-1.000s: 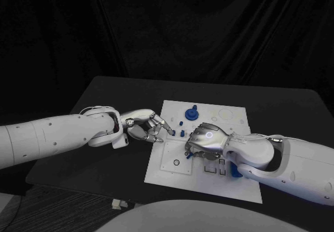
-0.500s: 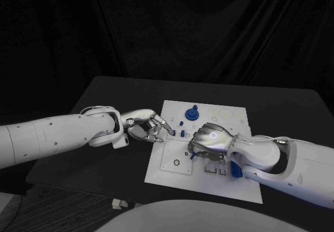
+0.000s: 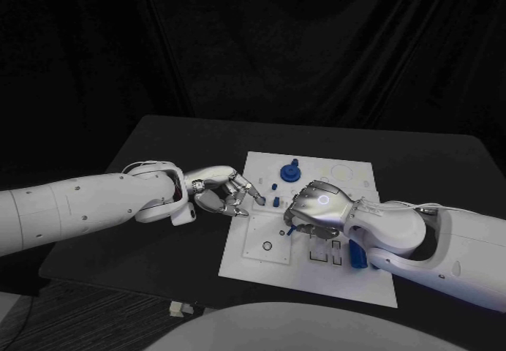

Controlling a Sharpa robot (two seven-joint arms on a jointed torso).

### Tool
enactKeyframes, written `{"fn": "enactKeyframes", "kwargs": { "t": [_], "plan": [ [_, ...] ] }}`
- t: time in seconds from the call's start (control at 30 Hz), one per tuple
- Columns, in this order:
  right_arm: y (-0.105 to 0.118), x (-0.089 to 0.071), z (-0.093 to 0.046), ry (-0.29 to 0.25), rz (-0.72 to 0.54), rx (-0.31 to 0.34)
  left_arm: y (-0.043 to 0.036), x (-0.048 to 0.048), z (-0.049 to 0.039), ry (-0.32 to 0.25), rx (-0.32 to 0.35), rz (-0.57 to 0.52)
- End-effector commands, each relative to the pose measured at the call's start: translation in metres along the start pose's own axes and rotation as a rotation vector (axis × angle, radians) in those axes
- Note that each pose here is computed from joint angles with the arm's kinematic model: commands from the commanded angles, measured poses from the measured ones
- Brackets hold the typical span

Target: Assemble the parts on the task board

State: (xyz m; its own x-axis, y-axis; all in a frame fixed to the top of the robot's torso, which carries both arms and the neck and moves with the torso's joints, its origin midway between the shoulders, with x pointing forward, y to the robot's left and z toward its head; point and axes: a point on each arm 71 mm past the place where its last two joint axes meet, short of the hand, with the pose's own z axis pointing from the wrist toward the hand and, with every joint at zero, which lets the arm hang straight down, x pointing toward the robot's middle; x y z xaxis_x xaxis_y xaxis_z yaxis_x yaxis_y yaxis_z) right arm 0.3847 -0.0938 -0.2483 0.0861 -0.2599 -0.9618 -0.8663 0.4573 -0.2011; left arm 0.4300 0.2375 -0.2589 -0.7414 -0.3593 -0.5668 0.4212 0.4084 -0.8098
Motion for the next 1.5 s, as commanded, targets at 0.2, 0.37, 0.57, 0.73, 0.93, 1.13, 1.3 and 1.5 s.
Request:
{"fn": "enactKeyframes", "kwargs": {
  "t": [0.2, 0.37, 0.57, 0.73, 0.93, 1.13, 1.3, 1.5],
  "plan": [
    [-0.006, -0.006, 0.001, -0.008, -0.015, 0.048, -0.003, 0.0067, 0.0027, 0.05, 0.004, 0.029],
    [-0.008, -0.01, 0.004, -0.019, -0.02, 0.061, -0.004, 0.0107, 0.0059, 0.075, 0.005, 0.035],
    [-0.009, -0.011, 0.008, -0.029, -0.023, 0.073, -0.0033, 0.0147, 0.0092, 0.101, 0.0, 0.026],
    [-0.01, -0.012, 0.011, -0.04, -0.024, 0.083, -0.002, 0.019, 0.0126, 0.119, -0.001, 0.017],
    [-0.009, -0.014, 0.013, -0.056, -0.022, 0.086, 0.0, 0.026, 0.019, 0.142, -0.001, 0.003],
    [-0.009, -0.015, 0.015, -0.06, -0.022, 0.092, 0.001, 0.0336, 0.0255, 0.16, 0.006, -0.009],
    [-0.008, -0.016, 0.015, -0.066, -0.021, 0.093, 0.0014, 0.0378, 0.0288, 0.173, 0.007, -0.017],
    [-0.007, -0.017, 0.016, -0.073, -0.019, 0.093, 0.0018, 0.0407, 0.0312, 0.178, 0.011, -0.021]
  ]
}}
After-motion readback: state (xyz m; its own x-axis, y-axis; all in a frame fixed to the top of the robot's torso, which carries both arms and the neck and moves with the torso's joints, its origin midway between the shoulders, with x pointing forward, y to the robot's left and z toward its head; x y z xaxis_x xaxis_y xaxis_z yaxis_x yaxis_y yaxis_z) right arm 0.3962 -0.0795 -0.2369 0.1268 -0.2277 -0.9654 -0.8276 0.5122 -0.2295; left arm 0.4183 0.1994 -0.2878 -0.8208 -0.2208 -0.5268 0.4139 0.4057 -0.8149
